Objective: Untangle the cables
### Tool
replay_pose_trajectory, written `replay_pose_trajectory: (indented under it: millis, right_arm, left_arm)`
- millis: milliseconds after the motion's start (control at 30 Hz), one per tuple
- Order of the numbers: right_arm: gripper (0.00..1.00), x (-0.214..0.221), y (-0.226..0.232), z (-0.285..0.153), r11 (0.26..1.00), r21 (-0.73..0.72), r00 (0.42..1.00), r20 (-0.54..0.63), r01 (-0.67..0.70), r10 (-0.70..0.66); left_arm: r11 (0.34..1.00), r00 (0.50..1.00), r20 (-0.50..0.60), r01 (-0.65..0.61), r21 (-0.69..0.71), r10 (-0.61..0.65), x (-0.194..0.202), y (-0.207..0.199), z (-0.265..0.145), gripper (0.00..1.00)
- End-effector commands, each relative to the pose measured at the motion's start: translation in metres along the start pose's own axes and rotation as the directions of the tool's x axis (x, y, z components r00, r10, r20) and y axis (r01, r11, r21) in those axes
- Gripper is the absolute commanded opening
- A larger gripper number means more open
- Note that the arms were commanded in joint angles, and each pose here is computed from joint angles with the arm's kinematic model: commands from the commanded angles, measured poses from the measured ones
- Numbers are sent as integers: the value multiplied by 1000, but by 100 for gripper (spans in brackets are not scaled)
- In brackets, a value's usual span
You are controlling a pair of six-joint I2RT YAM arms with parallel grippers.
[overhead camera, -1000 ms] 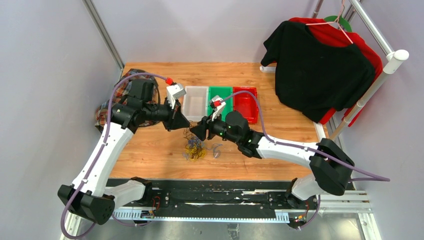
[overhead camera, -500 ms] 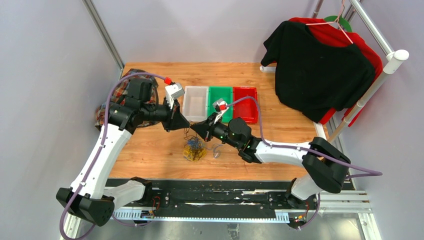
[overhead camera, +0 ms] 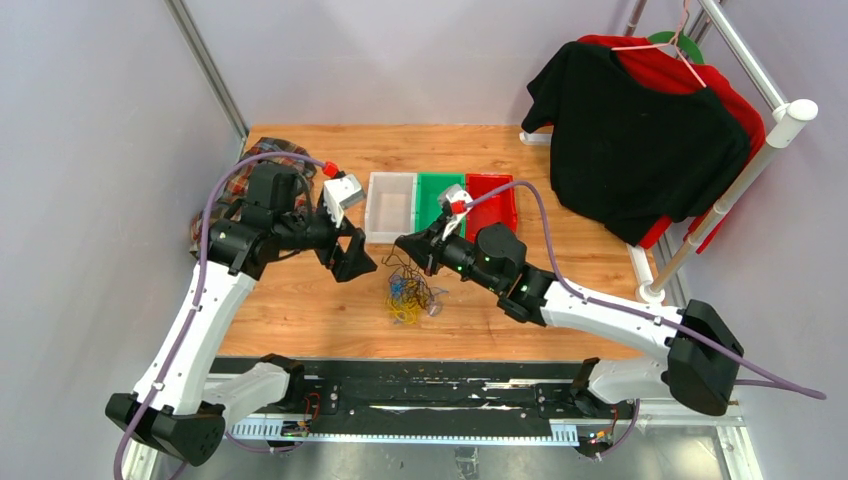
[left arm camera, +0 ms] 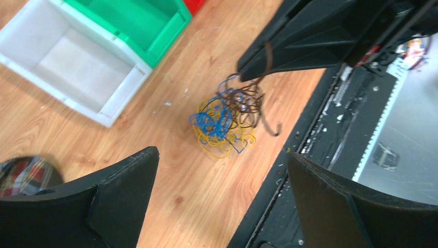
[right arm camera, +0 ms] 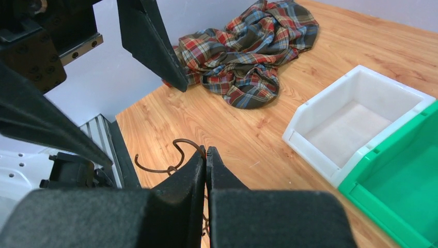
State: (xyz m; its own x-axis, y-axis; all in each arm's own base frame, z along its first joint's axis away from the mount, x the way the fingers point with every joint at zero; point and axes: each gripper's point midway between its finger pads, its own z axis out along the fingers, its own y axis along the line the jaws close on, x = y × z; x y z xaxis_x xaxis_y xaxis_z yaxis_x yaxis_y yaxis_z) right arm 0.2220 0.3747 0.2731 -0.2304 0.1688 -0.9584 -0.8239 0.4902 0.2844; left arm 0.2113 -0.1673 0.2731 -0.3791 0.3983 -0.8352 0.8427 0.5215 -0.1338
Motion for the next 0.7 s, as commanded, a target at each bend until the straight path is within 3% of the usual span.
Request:
replay_pose_trajectory:
  millis: [0, 100, 233, 433, 567, 667]
  right_arm:
    - [1, 1, 14, 7, 996, -60, 994, -84, 67, -72]
    - [1, 4, 18, 12, 995, -72, 991, -103, 73, -80]
    - [1, 7, 28, 17, 991, -101, 987, -121, 90, -102]
    - [1, 14, 39, 23, 986, -131, 983, -141, 100, -118]
    - [1, 16, 43, 23, 984, -145, 983, -141, 101, -121]
    - [1, 16, 44, 21, 984, -149, 983, -136, 101, -122]
  left_arm:
    - [989, 997, 72, -18, 150, 7, -19, -30, -5, 99]
    - [976, 997, 67, 6, 216, -21, -20, -39, 0, 99]
    - [971, 999, 35, 22, 236, -31, -10, -37, 9, 91]
    - [967, 999, 11, 47, 252, -51, -6, -33, 18, 63]
    - [978, 999, -5, 45, 202, -45, -2, -23, 21, 34]
    - [986, 1000, -6, 27, 167, -27, 2, -18, 22, 22]
